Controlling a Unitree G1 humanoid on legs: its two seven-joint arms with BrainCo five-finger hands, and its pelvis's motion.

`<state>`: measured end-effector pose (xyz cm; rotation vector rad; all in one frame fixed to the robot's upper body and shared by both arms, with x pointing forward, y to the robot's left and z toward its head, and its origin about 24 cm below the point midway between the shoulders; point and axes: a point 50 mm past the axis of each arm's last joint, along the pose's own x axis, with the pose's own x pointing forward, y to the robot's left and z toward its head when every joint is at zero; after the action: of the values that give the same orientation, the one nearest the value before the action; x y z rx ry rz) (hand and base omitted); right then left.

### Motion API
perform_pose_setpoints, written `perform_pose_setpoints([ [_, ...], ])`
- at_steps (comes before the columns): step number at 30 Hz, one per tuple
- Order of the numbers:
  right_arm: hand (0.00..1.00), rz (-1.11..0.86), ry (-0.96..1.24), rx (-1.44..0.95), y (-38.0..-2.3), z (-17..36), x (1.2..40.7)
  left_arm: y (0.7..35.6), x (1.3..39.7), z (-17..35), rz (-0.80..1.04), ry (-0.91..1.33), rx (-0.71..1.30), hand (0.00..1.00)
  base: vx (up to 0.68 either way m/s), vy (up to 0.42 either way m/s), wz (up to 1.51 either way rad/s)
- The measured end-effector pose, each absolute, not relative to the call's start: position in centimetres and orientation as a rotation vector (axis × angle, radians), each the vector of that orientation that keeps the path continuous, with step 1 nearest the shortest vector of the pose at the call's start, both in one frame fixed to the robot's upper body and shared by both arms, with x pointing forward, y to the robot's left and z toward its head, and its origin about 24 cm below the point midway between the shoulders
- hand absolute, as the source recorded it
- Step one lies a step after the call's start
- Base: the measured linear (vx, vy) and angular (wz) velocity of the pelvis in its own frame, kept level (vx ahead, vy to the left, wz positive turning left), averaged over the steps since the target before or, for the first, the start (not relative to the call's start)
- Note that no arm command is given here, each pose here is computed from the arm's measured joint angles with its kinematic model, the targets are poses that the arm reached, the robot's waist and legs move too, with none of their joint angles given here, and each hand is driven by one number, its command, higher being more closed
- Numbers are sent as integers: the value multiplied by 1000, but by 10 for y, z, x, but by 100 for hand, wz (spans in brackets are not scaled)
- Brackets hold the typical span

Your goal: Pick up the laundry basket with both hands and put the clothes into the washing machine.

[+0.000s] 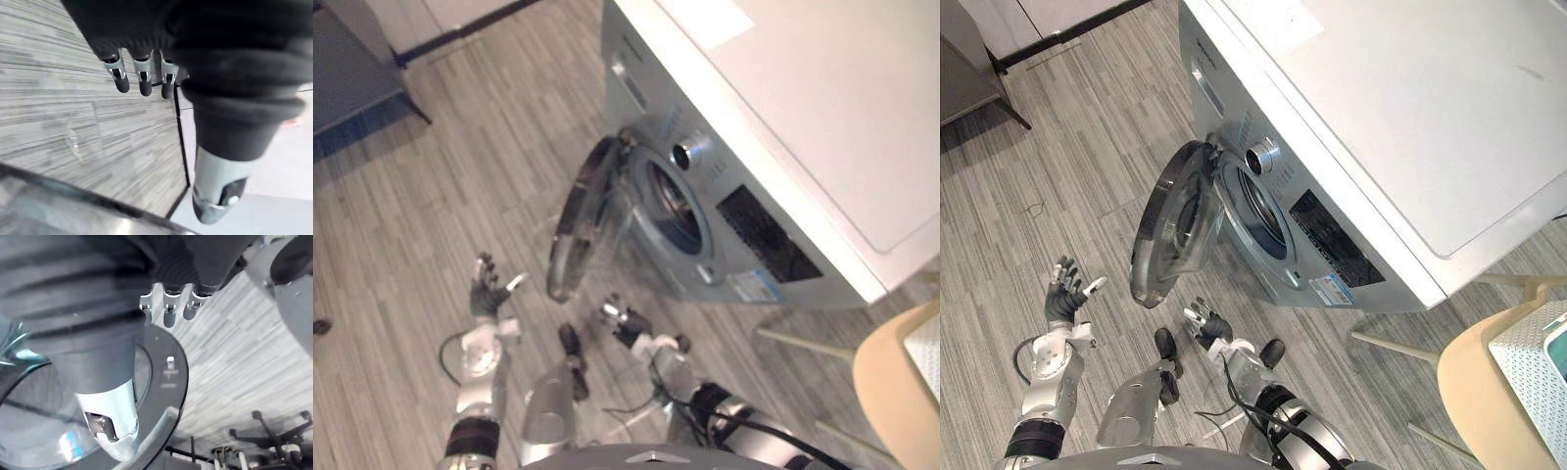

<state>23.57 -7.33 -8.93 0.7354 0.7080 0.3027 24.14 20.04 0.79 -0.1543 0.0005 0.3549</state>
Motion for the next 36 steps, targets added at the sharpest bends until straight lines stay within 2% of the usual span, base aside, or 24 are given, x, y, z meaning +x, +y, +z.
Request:
perform_pose_setpoints([
  [5,0,174,824,596,-109,-120,207,180,242,58,259,-216,-7,0,49,34,10],
  [8,0,75,852,582,-129,-129,194,162,244,63,138,-239,-4,0,35,23,-3],
  [12,0,-74,859,555,-169,-134,185,133,243,39,-155,-113,-68,0,27,24,-12],
  [16,0,-127,841,498,-190,-133,185,141,241,-15,-204,165,-182,0,31,-8,-35],
  [20,0,-198,834,459,-210,-132,181,160,236,-56,-219,395,-203,0,27,-32,-31],
  [26,0,-230,848,439,-210,-136,167,199,265,-58,-91,468,-115,0,-27,-24,-19],
  [32,0,-168,773,418,-193,-127,167,247,315,6,97,271,35,0,-58,-29,-16],
  [36,0,-140,734,392,-185,-121,169,265,339,54,215,106,-12,0,9,-6,-2],
])
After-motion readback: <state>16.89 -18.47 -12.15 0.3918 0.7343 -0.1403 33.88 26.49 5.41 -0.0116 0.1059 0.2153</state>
